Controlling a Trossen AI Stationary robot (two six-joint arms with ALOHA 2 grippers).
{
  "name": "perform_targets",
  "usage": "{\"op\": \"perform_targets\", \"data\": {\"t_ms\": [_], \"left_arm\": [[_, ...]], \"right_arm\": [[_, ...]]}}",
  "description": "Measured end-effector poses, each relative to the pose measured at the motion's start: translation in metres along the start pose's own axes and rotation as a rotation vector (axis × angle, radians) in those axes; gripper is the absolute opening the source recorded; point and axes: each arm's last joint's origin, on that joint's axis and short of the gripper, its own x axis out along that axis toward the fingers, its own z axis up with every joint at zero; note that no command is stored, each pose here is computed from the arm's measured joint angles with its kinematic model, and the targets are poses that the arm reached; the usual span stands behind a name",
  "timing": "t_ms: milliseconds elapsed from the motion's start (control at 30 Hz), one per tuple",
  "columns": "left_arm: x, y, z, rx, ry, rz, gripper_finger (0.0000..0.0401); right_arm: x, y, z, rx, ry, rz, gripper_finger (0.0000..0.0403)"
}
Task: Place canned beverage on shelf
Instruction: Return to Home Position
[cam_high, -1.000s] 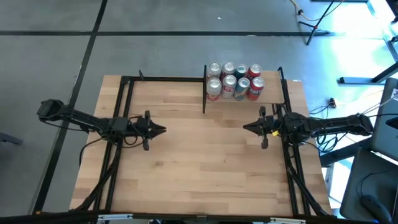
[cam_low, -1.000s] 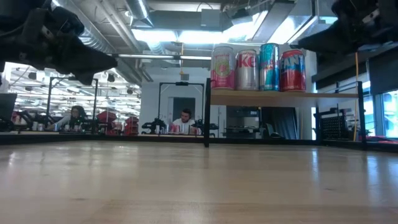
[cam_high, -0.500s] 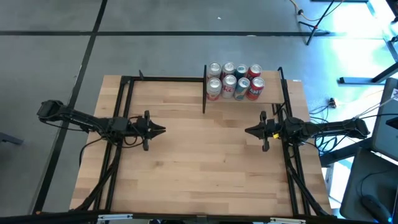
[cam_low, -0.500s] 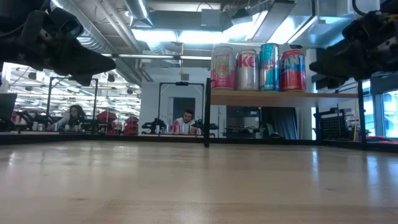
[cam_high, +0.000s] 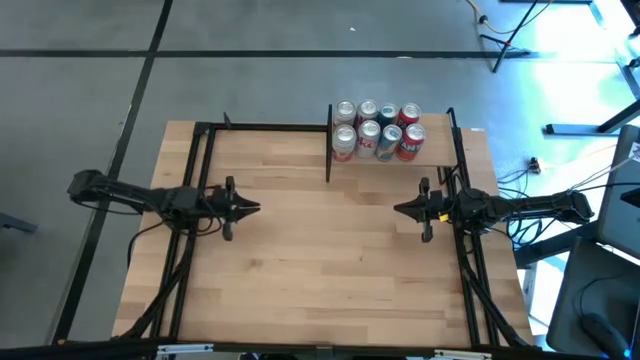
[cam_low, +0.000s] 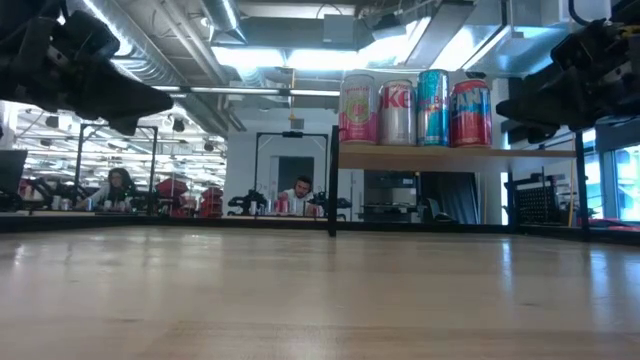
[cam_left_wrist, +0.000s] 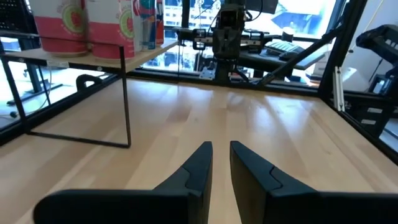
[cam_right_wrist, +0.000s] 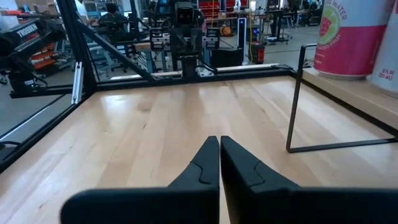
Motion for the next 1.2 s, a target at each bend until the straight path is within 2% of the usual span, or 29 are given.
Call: {"op": "perform_targets", "data": {"t_ms": [167, 500, 700, 1200], "left_arm": [[-0.009, 0.003, -0.001, -0.005, 0.005, 0.001, 0.0048], [-0.019, 0.004, 0.007, 0.024, -0.104, -0.03, 0.0048], [-0.02, 0.004, 0.007, 0.051, -0.109, -0.029, 0.0048], [-0.02, 0.004, 0.007, 0.051, -0.109, -0.029, 0.0048]], "right_arm": [[0.0, 0.0, 0.0, -0.006, -0.005, -0.008, 0.0001], [-0.006, -0.001, 0.002, -0.013, -0.034, -0.003, 0.0001], [-0.011, -0.003, 0.001, -0.022, -0.035, -0.057, 0.0001], [-0.011, -0.002, 0.002, -0.018, -0.042, -0.023, 0.0001]]}}
